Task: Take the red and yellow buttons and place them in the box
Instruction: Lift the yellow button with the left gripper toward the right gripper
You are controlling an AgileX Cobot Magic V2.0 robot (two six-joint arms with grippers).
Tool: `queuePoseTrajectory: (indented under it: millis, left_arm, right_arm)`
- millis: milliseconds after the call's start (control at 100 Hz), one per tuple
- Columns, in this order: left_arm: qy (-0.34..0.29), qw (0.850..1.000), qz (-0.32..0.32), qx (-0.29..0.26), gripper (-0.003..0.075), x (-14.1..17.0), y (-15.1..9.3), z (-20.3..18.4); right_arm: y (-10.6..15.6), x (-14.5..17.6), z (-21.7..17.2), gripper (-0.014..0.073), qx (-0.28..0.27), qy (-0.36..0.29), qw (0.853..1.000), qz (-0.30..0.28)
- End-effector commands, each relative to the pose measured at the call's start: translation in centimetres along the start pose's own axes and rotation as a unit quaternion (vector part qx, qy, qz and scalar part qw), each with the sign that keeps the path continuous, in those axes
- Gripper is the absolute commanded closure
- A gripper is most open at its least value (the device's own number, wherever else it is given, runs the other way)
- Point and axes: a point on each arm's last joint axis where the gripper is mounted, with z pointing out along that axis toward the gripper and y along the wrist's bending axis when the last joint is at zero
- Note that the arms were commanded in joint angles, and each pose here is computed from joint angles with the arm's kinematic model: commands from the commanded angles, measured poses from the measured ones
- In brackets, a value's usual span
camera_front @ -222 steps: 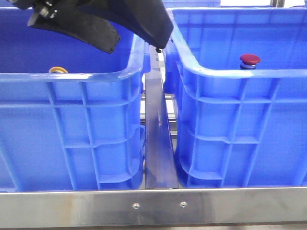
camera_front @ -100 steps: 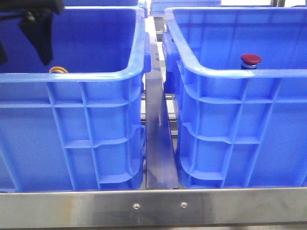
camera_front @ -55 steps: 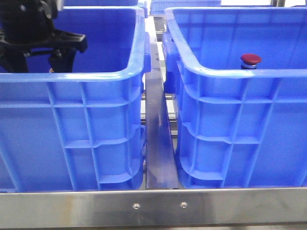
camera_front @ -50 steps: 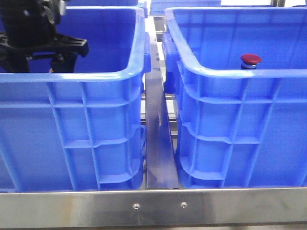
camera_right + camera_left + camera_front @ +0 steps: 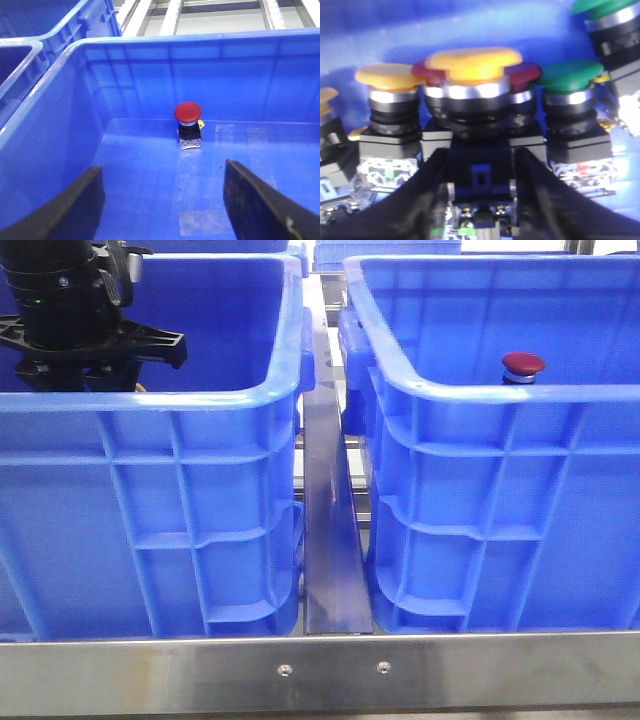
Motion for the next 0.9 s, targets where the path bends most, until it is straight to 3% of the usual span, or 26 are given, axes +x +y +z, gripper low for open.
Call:
queuePoseTrajectory:
  millis: [0,170,480,890]
  left_arm:
    - [-0.057,0.998,-0.005,0.012,0.0564,-1.0,0.3,-2.7]
    - [-0.07,0.997,-0.004,0.012,0.0564,-1.1,0.5,-3.5]
    - [-0.14,0.989,0.0,0.037,0.0564,0.3,0.5,-9.6]
    - [-0.245,0.96,0.051,0.126,0.0564,6.0,-1.9,-16.6]
  right_arm:
    - [-0.2,-1.5,-0.3,0.0069,0.015,-0.046,0.999,-0.008]
    - [-0.2,-1.5,-0.3,0.0069,0.015,-0.046,0.999,-0.008]
    - [-0.2,-1.5,-0.3,0.0069,0.015,-0.046,0.999,-0.008]
    - [-0.2,-1.5,-0.3,0.0069,0.015,-0.046,0.999,-0.008]
